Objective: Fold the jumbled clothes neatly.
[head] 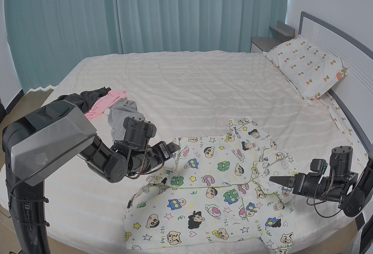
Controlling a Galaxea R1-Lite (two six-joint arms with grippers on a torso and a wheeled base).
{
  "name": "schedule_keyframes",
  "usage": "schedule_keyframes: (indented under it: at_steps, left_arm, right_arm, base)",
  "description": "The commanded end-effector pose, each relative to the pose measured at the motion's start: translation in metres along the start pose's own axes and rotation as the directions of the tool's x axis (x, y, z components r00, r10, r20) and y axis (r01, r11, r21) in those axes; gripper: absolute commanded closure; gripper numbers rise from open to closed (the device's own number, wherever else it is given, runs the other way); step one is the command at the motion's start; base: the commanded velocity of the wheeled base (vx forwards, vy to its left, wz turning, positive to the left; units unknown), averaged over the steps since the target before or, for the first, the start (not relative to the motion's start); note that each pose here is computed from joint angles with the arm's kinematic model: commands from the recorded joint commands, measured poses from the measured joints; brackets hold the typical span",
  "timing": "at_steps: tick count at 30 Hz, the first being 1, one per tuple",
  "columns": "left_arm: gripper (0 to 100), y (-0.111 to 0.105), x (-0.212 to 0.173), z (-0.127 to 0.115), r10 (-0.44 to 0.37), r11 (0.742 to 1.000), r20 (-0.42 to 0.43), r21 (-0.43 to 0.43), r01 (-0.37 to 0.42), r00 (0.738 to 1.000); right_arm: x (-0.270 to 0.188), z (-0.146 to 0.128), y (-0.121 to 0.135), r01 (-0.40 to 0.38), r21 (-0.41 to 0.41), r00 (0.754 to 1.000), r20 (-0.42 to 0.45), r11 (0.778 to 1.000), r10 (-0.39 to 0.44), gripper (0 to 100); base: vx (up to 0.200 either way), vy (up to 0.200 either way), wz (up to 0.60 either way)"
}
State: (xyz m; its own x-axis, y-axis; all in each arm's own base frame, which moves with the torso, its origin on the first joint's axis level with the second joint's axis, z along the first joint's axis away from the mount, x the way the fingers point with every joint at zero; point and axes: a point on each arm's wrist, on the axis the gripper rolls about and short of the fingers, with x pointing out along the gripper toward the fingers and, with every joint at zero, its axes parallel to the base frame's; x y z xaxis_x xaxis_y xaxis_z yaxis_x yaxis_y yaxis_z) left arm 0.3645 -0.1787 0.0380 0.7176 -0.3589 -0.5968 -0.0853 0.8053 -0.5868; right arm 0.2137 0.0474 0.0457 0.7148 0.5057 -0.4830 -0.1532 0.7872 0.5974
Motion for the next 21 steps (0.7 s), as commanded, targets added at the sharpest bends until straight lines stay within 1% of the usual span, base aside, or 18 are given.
schedule_keyframes:
  at_steps: [1,3,4,5,8,16,21]
  left_arm:
    - [0,-0.005,-0.004,0.000,-0.010,1.000,0.002,0.005,0.010,1.000]
    - [0,-0.007,-0.005,-0.002,-0.015,1.000,0.000,-0.002,0.015,1.000]
    - [0,-0.009,-0.006,-0.002,-0.020,1.000,0.001,-0.022,0.020,1.000]
    - [0,-0.009,-0.006,-0.003,-0.023,0.999,-0.002,-0.036,0.023,1.000]
    - [0,-0.010,-0.005,-0.005,-0.024,0.999,-0.006,-0.040,0.024,1.000]
    - [0,-0.007,-0.007,-0.016,-0.006,1.000,-0.036,-0.030,0.005,0.999]
    - [0,-0.004,-0.006,-0.019,0.004,1.000,-0.046,-0.031,-0.006,0.999]
  right_arm:
    - [-0.002,0.000,0.001,-0.002,-0.002,1.000,0.004,1.000,0.002,0]
    - [-0.002,0.000,0.001,-0.002,-0.002,1.000,0.003,1.000,0.002,0]
    - [-0.002,0.000,0.001,-0.002,-0.002,1.000,0.003,1.000,0.002,0]
    - [-0.002,0.000,0.001,-0.001,-0.001,1.000,0.002,1.000,0.001,0]
    - [-0.002,0.000,0.000,-0.001,-0.001,1.000,0.004,1.000,0.001,0]
    - [-0.001,0.000,0.000,0.001,0.001,1.000,0.000,1.000,-0.001,0]
    - [-0.001,-0.001,-0.001,0.002,0.002,1.000,-0.003,1.000,-0.002,0]
  base:
    - [0.000,0.000,0.00]
    - [0.000,0.000,0.00]
    - [0.000,0.000,0.00]
    - [0.000,-0.200,0.00]
    - [0.000,-0.200,0.00]
    - [0.000,-0.200,0.00]
    - [0.000,0.000,0.00]
